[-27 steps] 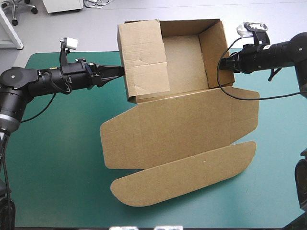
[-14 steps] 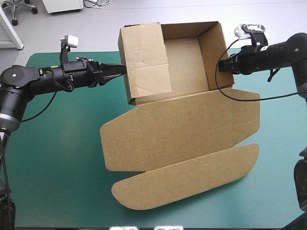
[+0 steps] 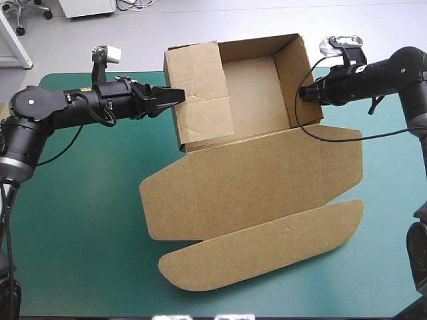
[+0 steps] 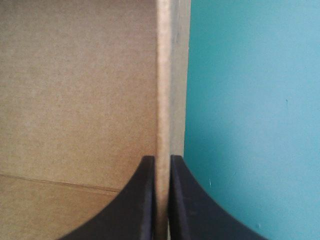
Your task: Fold the box
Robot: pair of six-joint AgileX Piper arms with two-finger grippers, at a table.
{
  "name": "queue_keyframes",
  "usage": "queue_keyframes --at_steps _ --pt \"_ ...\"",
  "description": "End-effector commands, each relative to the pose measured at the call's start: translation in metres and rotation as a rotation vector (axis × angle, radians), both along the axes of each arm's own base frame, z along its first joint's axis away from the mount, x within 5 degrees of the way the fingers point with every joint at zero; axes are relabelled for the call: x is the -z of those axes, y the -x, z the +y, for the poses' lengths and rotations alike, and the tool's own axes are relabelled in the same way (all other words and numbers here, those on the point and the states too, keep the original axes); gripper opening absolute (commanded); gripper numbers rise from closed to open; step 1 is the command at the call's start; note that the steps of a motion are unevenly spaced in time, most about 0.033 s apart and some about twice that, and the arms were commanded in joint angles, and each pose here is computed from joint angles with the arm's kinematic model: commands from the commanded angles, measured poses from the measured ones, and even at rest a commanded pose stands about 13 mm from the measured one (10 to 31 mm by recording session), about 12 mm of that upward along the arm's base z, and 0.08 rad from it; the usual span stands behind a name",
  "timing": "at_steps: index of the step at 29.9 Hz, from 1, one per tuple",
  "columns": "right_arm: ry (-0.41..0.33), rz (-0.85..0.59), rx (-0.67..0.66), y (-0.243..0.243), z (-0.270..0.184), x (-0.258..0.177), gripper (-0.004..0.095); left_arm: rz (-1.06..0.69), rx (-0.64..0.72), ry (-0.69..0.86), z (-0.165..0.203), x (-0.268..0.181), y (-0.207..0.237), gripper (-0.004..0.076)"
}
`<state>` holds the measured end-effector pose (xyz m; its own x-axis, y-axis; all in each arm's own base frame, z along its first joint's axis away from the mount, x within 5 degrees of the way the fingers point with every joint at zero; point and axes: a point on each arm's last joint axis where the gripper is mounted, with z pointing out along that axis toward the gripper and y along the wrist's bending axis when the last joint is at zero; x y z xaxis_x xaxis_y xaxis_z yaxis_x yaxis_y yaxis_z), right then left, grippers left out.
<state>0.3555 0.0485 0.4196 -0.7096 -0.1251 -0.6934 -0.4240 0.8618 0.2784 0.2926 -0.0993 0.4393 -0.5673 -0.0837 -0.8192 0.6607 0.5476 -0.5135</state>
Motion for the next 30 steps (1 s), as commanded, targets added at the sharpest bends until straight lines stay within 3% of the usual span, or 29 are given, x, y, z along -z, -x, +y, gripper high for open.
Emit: queue_keyframes --at_steps 1,8,23,30 --pt "-0.079 -0.103 0.011 0.012 0.004 -0.029 -0.0015 -0.071 -0.02 0.074 -0.009 -0.026 0.013 0.0444" --pt "-0.079 -0.105 0.012 0.012 0.004 -0.029 -0.0015 -0.068 -0.062 -0.021 -0.02 -0.019 0.012 0.0444" --pt "-0.085 -0.111 0.022 0.011 0.004 -0.03 -0.0015 -0.096 -0.101 -0.041 -0.021 -0.022 0.01 0.0423" --pt "-0.085 -0.111 0.022 0.011 0.004 -0.03 -0.0015 -0.165 -0.136 -0.176 -0.035 -0.025 0.014 0.0423"
